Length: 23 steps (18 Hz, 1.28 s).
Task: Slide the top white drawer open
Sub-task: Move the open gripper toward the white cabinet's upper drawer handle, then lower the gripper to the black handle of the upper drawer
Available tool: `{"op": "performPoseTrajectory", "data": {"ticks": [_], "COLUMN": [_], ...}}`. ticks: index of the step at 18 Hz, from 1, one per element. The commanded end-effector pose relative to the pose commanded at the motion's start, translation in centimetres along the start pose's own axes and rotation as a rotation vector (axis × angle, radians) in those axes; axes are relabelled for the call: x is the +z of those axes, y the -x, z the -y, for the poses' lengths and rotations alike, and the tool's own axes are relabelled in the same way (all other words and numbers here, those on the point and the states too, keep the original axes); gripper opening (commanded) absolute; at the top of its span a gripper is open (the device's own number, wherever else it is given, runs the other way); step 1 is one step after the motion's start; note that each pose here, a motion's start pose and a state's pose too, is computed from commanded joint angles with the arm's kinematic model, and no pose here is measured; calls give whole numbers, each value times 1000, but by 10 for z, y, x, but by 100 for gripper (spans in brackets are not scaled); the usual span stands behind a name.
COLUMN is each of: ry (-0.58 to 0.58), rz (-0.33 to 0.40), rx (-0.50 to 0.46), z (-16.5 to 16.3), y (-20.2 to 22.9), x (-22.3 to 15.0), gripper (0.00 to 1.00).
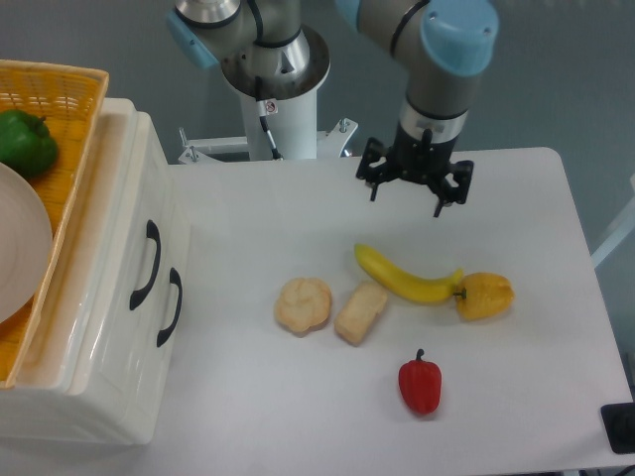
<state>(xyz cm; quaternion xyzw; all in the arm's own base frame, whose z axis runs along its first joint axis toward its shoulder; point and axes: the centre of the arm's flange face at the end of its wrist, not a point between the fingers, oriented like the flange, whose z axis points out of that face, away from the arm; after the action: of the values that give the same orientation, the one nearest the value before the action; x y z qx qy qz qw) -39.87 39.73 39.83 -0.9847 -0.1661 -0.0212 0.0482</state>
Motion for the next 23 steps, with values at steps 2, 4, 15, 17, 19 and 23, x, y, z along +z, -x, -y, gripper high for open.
{"op": "performPoseTrajectory", "data": {"ticks": [2, 4, 15, 17, 19, 23], "ry": [-1, -10, -40, -30, -27, -14], "rz": [0, 5, -93, -100, -102, -108], "rx": [-46, -88, -283, -303, -308, -284], "z": [11, 22, 56, 56, 60, 70], "y": [-7, -20, -80, -86, -100, -130], "x": [1, -4, 1, 6, 6, 12], "gripper": [100, 100, 100, 100, 100, 100]}}
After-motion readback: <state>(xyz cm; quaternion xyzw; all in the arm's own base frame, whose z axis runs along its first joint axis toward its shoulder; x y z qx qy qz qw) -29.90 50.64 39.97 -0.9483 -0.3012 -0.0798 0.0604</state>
